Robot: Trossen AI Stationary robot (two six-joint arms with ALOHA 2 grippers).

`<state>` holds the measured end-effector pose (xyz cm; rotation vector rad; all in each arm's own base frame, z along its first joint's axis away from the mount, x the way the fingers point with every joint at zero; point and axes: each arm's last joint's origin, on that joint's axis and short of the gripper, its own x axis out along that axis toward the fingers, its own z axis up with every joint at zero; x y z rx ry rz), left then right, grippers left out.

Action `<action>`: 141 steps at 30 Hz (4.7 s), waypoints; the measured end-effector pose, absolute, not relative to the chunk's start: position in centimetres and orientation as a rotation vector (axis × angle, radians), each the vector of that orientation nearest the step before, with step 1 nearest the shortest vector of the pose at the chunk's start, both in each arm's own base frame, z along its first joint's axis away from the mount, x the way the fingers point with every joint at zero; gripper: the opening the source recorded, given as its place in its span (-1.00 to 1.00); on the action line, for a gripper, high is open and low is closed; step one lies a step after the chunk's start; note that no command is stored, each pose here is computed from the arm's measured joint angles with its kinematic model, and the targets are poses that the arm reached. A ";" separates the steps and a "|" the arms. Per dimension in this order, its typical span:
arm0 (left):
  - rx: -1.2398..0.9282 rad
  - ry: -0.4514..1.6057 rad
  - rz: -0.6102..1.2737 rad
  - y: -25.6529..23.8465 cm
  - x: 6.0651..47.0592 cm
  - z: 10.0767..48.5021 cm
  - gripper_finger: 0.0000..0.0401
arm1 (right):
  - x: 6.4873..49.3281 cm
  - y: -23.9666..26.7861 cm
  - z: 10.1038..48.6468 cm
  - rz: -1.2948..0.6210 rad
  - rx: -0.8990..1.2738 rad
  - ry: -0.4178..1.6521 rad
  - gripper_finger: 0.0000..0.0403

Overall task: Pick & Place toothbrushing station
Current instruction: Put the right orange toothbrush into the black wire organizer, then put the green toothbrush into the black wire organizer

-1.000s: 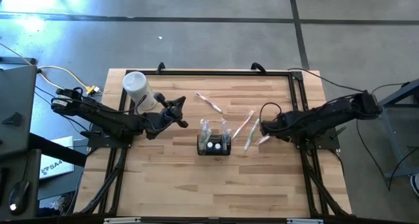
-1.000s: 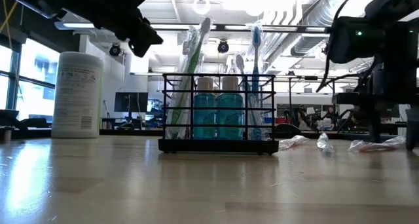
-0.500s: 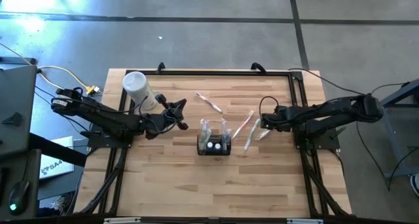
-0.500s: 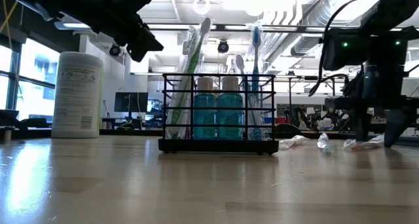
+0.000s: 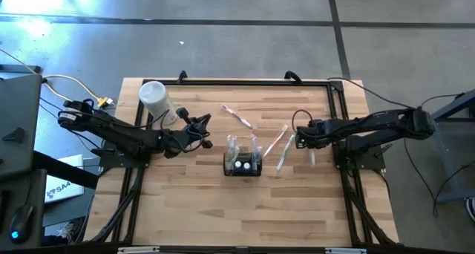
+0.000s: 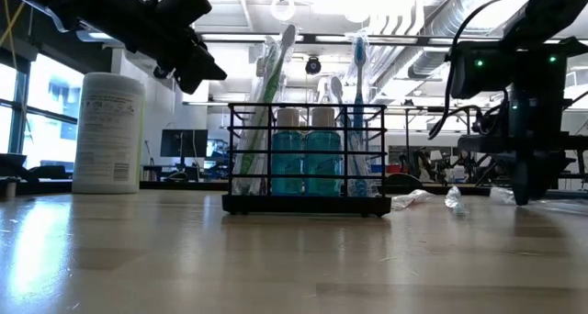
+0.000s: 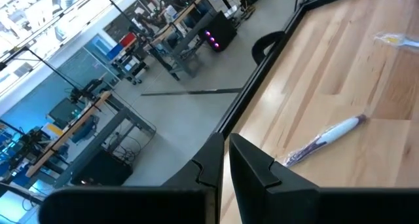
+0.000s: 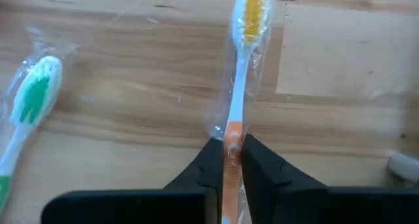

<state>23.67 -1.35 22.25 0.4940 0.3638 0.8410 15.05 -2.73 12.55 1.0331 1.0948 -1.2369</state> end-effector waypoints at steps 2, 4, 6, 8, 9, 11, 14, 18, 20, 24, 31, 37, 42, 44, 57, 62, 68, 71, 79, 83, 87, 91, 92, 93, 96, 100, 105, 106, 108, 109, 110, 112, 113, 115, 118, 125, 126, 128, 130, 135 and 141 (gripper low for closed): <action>0.494 0.366 0.841 -1.4 23.7 22.2 -0.89 | 15.1 -2.6 12.5 -1.227 1.005 1.100 -0.88; 0.493 0.366 0.841 -1.4 23.7 22.2 -0.89 | 15.1 -2.3 12.5 -1.210 0.968 1.107 -0.88; 0.493 0.366 0.841 -1.4 23.7 22.2 -0.89 | 15.1 -1.9 12.5 -1.201 0.933 1.105 -0.88; 0.486 0.362 0.842 -1.4 23.7 22.2 -0.89 | 15.2 -1.5 12.8 -1.187 0.897 1.104 -0.88; 0.475 0.357 0.843 -1.4 23.7 22.2 -0.89 | 15.3 -1.2 13.1 -1.175 0.885 1.117 -0.88; 0.452 0.351 0.816 -1.4 23.7 22.1 -0.89 | 15.8 -0.5 14.0 -1.136 0.864 1.125 -0.91; 0.426 0.359 0.735 -1.6 23.8 21.7 -0.89 | 17.1 0.7 16.5 -1.087 0.785 1.055 -1.00; 0.371 0.364 0.659 -1.7 23.8 21.4 -0.89 | 18.7 3.0 20.7 -1.022 0.654 0.896 -0.99; 0.350 0.375 0.634 -1.8 23.8 21.1 -0.89 | 19.2 4.3 22.8 -0.982 0.592 0.788 -0.99; 0.279 0.396 0.595 -1.8 23.7 20.6 -0.89 | 19.7 7.1 25.6 -0.854 0.466 0.579 -1.00; 0.180 0.438 0.501 -2.1 23.6 19.9 -0.89 | 19.7 13.0 26.8 -0.645 0.180 0.267 -0.99; 0.153 0.431 0.502 -2.1 23.6 19.9 -0.89 | 20.9 16.2 25.9 -0.645 -0.049 0.175 -0.99; 0.095 0.430 0.459 -2.2 23.6 19.9 -0.89 | 23.4 17.0 24.8 -0.681 -0.083 0.157 -0.99; 0.087 0.428 0.432 -2.3 23.7 19.9 -0.89 | 24.4 17.0 24.7 -0.665 -0.082 0.161 -0.99; 0.106 0.442 0.426 -2.3 23.7 19.8 -0.89 | 27.5 16.2 25.7 -0.509 -0.052 0.128 -0.99; 0.123 0.444 0.422 -2.3 23.7 19.8 -0.89 | 27.1 14.6 23.3 -0.586 0.020 0.120 -0.99; 0.122 0.427 0.422 -2.3 23.7 20.0 -0.89 | 25.8 13.3 20.1 -0.598 0.110 0.094 -0.99; 0.136 0.415 0.418 -2.3 23.8 20.1 -0.89 | 25.3 13.0 19.5 -0.585 0.132 0.074 -0.99; 0.136 0.415 0.419 -2.3 23.8 20.1 -0.89 | 25.4 12.6 19.1 -0.500 0.132 0.094 -0.99; 0.140 0.425 0.419 -2.3 23.8 20.0 -0.89 | 25.9 12.7 18.2 -0.468 0.108 0.121 -0.99; 0.142 0.431 0.419 -2.3 23.7 20.0 -0.89 | 26.5 13.2 16.7 -0.437 0.105 0.129 -0.99; 0.141 0.430 0.419 -2.3 23.7 20.0 -0.89 | 26.9 13.4 15.5 -0.441 0.091 0.140 -0.99; 0.141 0.429 0.419 -2.3 23.8 20.0 -0.89 | 26.9 13.4 15.3 -0.442 0.084 0.143 -0.99; 0.141 0.429 0.419 -2.3 23.8 20.0 -0.89 | 26.9 13.4 15.2 -0.441 0.077 0.145 -0.99; 0.141 0.429 0.419 -2.3 23.8 20.0 -0.89 | 27.0 13.4 15.3 -0.440 0.066 0.145 -0.99; 0.141 0.429 0.419 -2.3 23.8 20.0 -0.89 | 27.0 13.3 15.2 -0.421 0.051 0.158 -0.99; 0.140 0.429 0.419 -2.3 23.8 20.0 -0.89 | 27.4 12.7 14.8 -0.392 0.082 0.194 -0.99; 0.140 0.429 0.419 -2.3 23.8 20.0 -0.89 | 27.4 12.7 14.8 -0.387 0.084 0.195 -0.99; 0.140 0.429 0.419 -2.3 23.8 20.0 -0.89 | 27.4 12.7 14.8 -0.380 0.087 0.196 -0.99; 0.140 0.429 0.419 -2.3 23.8 20.0 -0.89 | 27.4 12.6 14.8 -0.380 0.087 0.197 -0.99; 0.140 0.429 0.419 -2.3 23.8 20.0 -0.89 | 27.4 12.6 14.8 -0.380 0.087 0.197 -0.99; 0.140 0.429 0.419 -2.3 23.8 20.0 -0.89 | 27.5 12.6 14.8 -0.374 0.086 0.201 -0.98; 0.140 0.429 0.419 -2.3 23.8 20.0 -0.89 | 27.5 12.5 14.8 -0.371 0.087 0.203 -0.96; 0.140 0.429 0.419 -2.3 23.8 20.0 -0.89 | 27.6 12.3 14.7 -0.357 0.089 0.210 -0.91; 0.140 0.429 0.419 -2.3 23.8 20.0 -0.89 | 27.8 12.1 14.7 -0.326 0.097 0.220 -0.79; 0.141 0.431 0.419 -2.3 23.7 20.0 -0.89 | 27.8 11.9 14.9 -0.328 0.082 0.220 -0.33; 0.142 0.433 0.419 -2.3 23.7 20.0 -0.89 | 27.7 12.0 15.2 -0.333 0.070 0.214 -0.27; 0.143 0.438 0.419 -2.3 23.7 19.9 -0.89 | 27.5 12.1 15.7 -0.340 0.040 0.202 -0.16; 0.143 0.445 0.419 -2.3 23.7 19.8 -0.89 | 27.1 12.4 16.2 -0.344 -0.008 0.205 -0.08; 0.141 0.449 0.420 -2.3 23.7 19.8 -0.89 | 25.2 13.4 18.3 -0.352 -0.115 0.218 -0.01; 0.140 0.448 0.420 -2.3 23.7 19.8 -0.89 | 21.7 13.6 20.7 -0.336 -0.100 0.275 -0.04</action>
